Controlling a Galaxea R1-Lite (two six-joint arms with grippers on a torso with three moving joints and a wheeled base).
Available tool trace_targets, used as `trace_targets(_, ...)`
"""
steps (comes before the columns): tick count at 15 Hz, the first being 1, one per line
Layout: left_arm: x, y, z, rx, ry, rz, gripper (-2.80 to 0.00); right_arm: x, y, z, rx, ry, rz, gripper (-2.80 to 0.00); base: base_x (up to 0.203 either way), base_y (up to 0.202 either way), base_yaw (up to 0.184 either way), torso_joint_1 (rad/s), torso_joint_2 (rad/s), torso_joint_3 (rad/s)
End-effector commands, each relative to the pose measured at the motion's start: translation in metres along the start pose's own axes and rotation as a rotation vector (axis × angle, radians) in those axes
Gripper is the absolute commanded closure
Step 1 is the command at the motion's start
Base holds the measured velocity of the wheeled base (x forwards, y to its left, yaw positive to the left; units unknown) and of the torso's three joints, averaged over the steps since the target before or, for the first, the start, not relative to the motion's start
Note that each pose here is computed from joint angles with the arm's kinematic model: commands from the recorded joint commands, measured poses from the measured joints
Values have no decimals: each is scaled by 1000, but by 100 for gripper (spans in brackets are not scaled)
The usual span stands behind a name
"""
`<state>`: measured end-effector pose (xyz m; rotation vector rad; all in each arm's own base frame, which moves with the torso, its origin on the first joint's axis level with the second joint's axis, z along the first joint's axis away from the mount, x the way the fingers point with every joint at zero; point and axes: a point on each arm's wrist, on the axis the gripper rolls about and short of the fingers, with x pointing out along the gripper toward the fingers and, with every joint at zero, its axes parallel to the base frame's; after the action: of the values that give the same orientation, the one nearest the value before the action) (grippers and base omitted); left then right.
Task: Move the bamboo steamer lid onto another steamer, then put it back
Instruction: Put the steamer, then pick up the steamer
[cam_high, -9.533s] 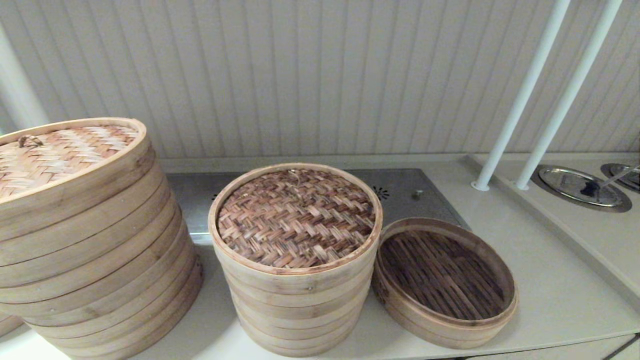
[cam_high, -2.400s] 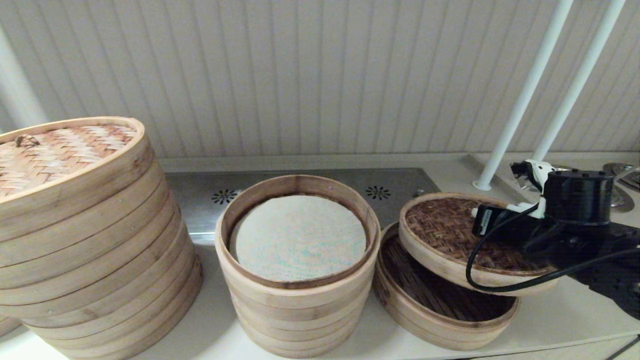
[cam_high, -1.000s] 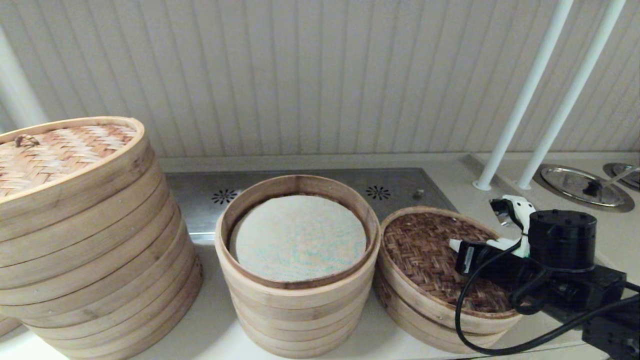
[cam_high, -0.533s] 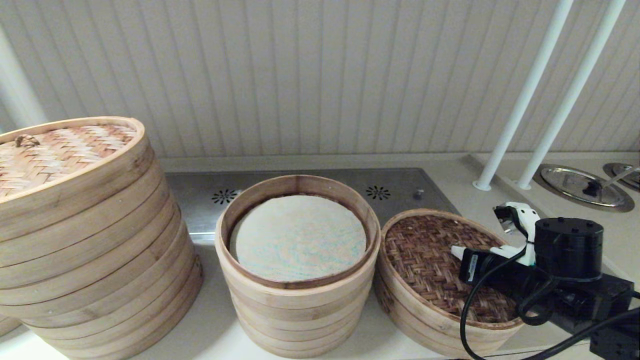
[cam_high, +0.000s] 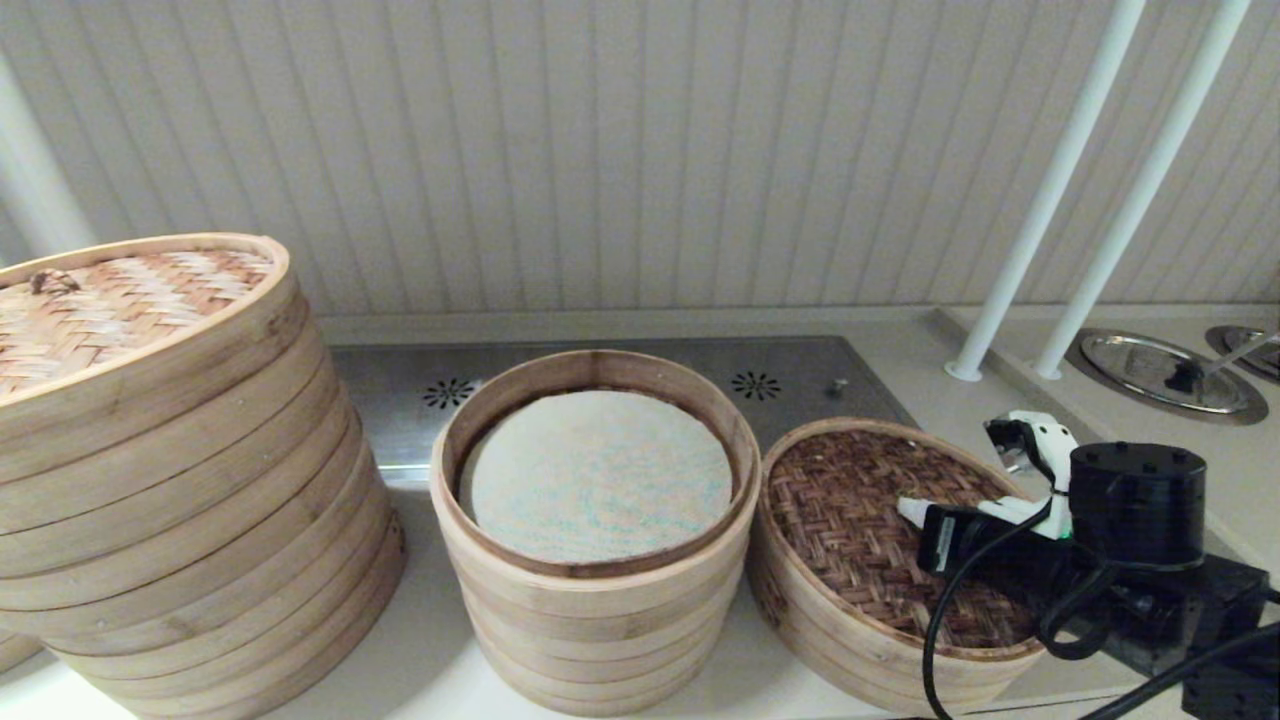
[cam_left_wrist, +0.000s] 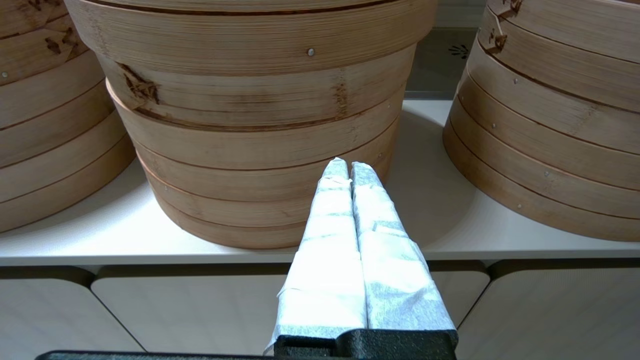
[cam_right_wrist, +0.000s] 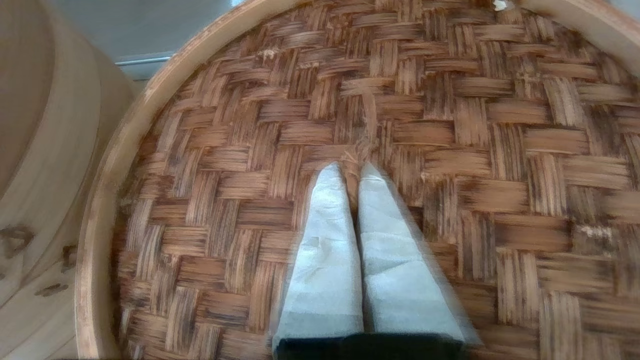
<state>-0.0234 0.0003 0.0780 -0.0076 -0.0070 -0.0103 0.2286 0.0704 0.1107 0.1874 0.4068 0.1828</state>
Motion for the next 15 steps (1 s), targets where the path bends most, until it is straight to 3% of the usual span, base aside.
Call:
trace_targets(1, 0, 0, 0, -1, -1, 1, 0, 1, 0, 0, 3, -3, 0, -280, 0, 0, 0, 0, 0, 0)
trace_targets(3, 0, 0, 0, 0, -1, 0, 0, 0, 0, 2, 3, -11, 2, -280, 0, 0, 0, 0, 0, 0)
trace_targets(10, 0, 0, 0, 0, -1, 0, 0, -47, -3, 41, 1, -269, 17, -280, 0, 0, 0, 0, 0, 0)
trace_targets(11, 0, 0, 0, -1, -1, 1, 0, -59, -3, 47, -6, -313, 23, 0, 0, 0, 0, 0, 0, 0)
trace_targets(15, 0, 0, 0, 0, -1, 1, 0, -115, -3, 48, -89, -408, 28, 0, 0, 0, 0, 0, 0, 0)
